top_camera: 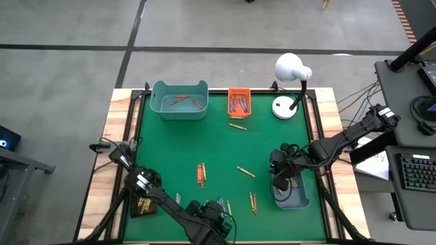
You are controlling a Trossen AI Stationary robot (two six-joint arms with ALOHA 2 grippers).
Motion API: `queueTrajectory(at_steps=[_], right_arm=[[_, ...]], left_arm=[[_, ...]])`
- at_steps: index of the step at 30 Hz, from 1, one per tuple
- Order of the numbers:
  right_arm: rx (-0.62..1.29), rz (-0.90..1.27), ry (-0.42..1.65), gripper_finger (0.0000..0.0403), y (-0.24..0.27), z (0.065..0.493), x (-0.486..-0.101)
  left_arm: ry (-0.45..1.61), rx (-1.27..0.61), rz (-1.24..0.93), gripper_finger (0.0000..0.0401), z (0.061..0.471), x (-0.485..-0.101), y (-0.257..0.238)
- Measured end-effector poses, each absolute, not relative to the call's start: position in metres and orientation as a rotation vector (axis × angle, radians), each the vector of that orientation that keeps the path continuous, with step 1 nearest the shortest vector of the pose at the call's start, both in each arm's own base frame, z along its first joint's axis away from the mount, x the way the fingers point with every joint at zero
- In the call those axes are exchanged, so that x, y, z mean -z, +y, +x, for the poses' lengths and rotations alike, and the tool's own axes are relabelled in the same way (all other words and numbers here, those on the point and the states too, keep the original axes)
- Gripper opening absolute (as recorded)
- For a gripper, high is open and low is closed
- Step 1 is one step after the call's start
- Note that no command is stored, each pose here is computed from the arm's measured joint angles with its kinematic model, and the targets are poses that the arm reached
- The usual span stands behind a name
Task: Sort crayons
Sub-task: Put the blue crayon into the orange bin
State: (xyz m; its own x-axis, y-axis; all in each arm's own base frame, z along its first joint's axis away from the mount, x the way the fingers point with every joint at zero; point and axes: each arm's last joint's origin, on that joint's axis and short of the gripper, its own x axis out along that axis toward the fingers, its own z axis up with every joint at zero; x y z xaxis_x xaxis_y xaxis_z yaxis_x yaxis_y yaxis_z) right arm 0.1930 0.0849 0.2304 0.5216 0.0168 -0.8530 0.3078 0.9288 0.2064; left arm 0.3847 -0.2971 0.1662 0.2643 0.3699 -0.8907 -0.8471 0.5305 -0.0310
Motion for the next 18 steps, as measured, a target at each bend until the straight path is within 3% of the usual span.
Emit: queueTrajectory(at_steps=[18], right_arm=[[0.181,0.357,1.013,0.0086,0.085,0.193,-0.230]], left_arm=[[0.926,-0.869,-0.593,0.0160,0.389,-0.154,-0.299]])
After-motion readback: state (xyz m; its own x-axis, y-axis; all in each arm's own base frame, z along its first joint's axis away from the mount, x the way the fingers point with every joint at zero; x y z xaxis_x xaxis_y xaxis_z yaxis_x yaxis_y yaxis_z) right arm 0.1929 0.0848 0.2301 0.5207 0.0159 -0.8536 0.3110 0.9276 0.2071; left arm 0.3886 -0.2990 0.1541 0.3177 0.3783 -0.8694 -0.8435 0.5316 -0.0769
